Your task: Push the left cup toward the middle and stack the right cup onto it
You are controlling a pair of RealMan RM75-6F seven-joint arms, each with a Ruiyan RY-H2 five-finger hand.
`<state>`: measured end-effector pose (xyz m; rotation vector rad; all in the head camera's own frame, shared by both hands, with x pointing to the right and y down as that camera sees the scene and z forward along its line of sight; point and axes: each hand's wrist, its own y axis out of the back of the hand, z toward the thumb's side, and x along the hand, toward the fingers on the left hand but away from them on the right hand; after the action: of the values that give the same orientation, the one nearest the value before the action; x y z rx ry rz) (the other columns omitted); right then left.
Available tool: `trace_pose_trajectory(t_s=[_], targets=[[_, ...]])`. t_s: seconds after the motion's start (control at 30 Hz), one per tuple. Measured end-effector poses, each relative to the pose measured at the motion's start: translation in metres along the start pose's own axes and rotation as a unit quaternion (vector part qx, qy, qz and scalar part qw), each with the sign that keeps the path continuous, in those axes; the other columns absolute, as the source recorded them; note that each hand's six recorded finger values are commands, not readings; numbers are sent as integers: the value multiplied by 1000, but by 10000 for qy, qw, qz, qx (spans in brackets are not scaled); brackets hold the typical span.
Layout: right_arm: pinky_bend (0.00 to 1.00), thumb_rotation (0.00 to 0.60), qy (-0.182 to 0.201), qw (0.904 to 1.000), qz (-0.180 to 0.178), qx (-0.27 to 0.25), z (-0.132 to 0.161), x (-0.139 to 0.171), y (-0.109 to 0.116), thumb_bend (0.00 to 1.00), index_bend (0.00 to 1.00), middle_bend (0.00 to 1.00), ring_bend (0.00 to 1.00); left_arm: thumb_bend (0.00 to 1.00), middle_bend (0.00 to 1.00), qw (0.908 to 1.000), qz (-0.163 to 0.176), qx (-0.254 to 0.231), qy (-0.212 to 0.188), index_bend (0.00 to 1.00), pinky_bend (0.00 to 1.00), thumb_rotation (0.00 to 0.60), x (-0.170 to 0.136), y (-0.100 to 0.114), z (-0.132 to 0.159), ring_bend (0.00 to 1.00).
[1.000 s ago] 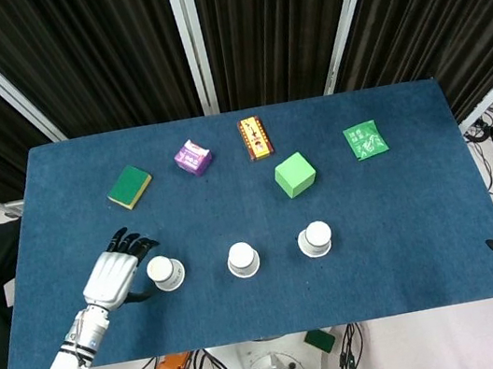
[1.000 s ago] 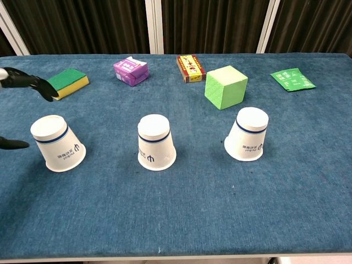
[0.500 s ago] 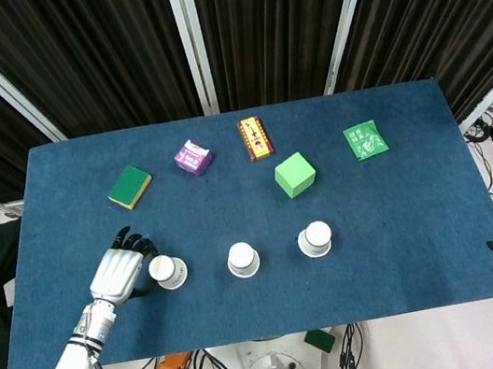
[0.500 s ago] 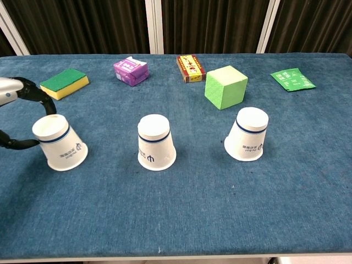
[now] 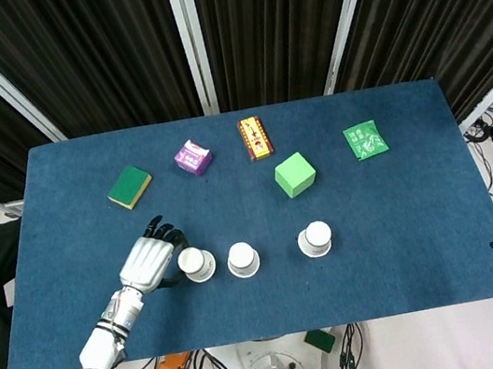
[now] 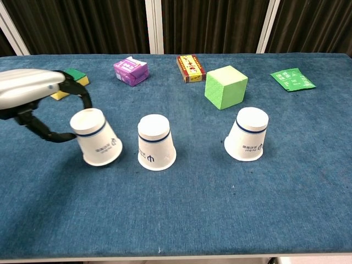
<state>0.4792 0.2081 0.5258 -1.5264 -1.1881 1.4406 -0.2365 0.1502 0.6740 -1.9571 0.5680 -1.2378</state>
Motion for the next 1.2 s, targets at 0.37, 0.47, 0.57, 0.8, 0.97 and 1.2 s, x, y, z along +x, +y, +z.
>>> trace_pose_trajectory(t_s=[0.37,0.47,0.57,0.8,0.97,1.2], targets=[[0,600,-80,10000,41,-9,-4,0,-2,217,0,42,0,321,277,9998,-132,43,-133,496,28,600,13,-6,18,181],[0,600,-92,9999,65,-9,-5,0,-3,217,0,42,0,312,277,9997,-164,67,-149,488,28,600,15,-8,20,181],[0,600,-97,9999,71,-16,-5,-1,-4,218,0,42,0,289,276,9997,-174,121,-150,430,28,600,15,-9,22,181],[0,600,-73,9999,113,-23,-4,-2,-6,217,0,42,0,236,275,9997,-174,161,-113,270,28,600,12,-10,22,181],[0,600,-6,9997,257,-13,0,-6,-12,217,0,42,0,205,254,9996,-187,173,-106,180,28,600,7,-10,21,181],[0,600,539,9949,847,15,35,-30,-40,217,0,42,0,173,250,9996,169,205,113,174,28,600,-10,7,6,181]])
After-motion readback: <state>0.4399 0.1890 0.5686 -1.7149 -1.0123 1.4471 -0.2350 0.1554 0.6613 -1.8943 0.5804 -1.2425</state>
